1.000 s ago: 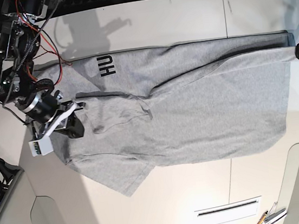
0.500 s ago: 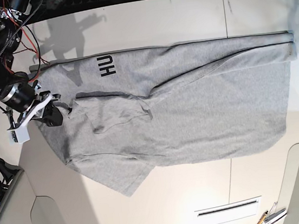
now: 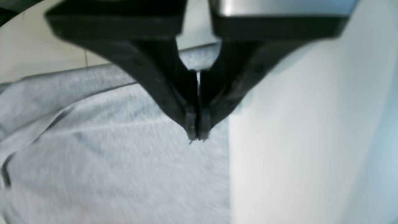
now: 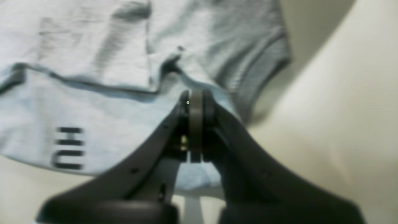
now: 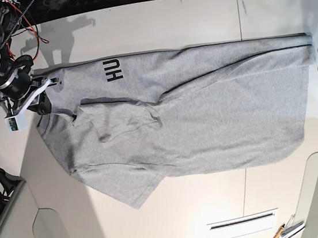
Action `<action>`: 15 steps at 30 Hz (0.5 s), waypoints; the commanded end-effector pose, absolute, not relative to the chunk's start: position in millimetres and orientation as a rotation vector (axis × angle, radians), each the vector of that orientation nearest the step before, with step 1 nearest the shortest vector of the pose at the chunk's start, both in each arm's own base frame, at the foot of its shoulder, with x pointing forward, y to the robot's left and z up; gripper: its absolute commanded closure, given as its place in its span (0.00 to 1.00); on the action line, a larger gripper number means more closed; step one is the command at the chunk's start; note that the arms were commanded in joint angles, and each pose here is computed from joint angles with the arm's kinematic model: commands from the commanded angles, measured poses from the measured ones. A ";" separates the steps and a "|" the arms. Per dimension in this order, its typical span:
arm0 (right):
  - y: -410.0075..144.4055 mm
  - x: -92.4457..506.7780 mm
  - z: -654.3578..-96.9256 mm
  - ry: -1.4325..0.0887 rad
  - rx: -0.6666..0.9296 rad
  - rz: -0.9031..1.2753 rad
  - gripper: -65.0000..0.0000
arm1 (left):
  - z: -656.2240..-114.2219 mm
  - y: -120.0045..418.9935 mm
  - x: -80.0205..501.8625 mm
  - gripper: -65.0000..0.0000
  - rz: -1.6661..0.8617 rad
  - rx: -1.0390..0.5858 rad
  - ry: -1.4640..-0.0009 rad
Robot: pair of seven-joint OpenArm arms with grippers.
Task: Fold the T-shirt properly
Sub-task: 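Lower the right gripper and pull the shirt corner back outward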
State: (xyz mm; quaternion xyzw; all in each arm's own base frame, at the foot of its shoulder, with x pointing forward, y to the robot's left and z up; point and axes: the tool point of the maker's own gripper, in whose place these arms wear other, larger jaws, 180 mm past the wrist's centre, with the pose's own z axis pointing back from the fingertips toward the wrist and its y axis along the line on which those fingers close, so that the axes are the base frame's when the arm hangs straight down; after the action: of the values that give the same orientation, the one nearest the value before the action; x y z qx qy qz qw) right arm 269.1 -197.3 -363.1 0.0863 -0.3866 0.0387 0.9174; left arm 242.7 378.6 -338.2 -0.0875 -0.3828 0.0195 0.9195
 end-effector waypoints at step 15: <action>-200.1 267.1 -356.5 -0.823 0.130 0.204 1.00 | -395.3 342.0 236.7 1.00 -0.237 -0.043 -0.618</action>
State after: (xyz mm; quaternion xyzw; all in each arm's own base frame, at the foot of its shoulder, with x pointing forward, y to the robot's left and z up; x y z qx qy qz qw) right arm 260.5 -199.7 -368.1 0.0643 -0.3783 0.0931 0.9187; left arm 231.0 333.4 -405.1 -0.0365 -0.2967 -0.1077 0.9482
